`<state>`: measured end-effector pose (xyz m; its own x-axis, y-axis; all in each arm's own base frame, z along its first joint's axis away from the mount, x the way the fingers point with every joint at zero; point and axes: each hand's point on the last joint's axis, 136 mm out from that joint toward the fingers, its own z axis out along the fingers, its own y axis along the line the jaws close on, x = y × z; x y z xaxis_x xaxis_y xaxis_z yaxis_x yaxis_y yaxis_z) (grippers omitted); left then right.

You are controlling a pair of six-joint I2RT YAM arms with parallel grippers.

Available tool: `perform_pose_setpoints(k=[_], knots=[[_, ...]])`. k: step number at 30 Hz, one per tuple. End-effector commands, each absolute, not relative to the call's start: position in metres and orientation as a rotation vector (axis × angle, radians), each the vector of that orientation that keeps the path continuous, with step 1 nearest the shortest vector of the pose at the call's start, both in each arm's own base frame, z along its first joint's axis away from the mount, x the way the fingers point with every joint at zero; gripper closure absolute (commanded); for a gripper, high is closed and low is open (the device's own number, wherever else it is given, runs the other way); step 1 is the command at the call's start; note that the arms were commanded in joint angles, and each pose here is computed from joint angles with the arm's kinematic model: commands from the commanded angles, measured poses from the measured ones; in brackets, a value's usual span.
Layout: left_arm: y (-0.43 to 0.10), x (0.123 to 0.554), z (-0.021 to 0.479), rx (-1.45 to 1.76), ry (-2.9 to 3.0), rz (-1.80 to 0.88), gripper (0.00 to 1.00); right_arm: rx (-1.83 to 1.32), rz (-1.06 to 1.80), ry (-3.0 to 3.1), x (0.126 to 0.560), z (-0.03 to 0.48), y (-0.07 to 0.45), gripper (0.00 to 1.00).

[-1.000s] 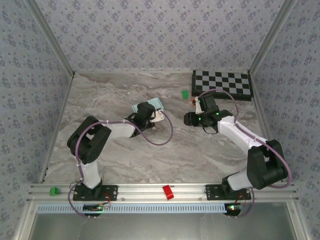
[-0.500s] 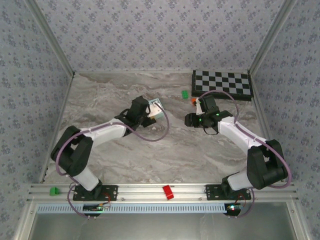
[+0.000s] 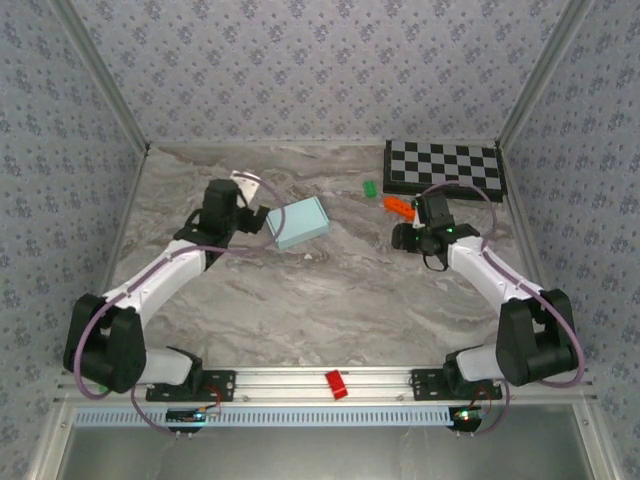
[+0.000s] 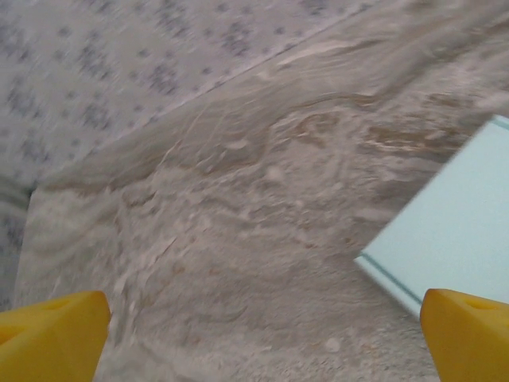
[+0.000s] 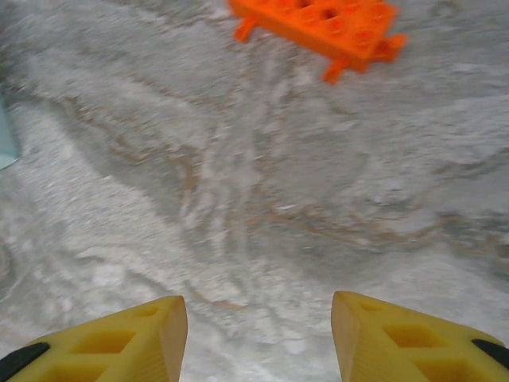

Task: Fold the paper box

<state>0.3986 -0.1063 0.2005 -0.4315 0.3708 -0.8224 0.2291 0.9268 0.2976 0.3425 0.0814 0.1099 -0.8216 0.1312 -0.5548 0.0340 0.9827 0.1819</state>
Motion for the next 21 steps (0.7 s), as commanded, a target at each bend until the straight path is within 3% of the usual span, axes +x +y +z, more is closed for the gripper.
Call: perform_pose_setpoints(k=[1,11,21], knots=[[-0.072,0.387,0.196,0.184,2.089,0.13,0.0,0.229,0.087,2.505,0.339,0.111,0.047,0.48],[0.03,0.359,0.164,-0.277,2.189,0.392,0.0,0.41,-0.078,2.421,0.339,0.105,-0.018,0.48],[0.038,0.355,0.131,-0.266,2.14,0.355,0.0,0.356,-0.138,2.25,0.353,0.11,-0.037,0.46]])
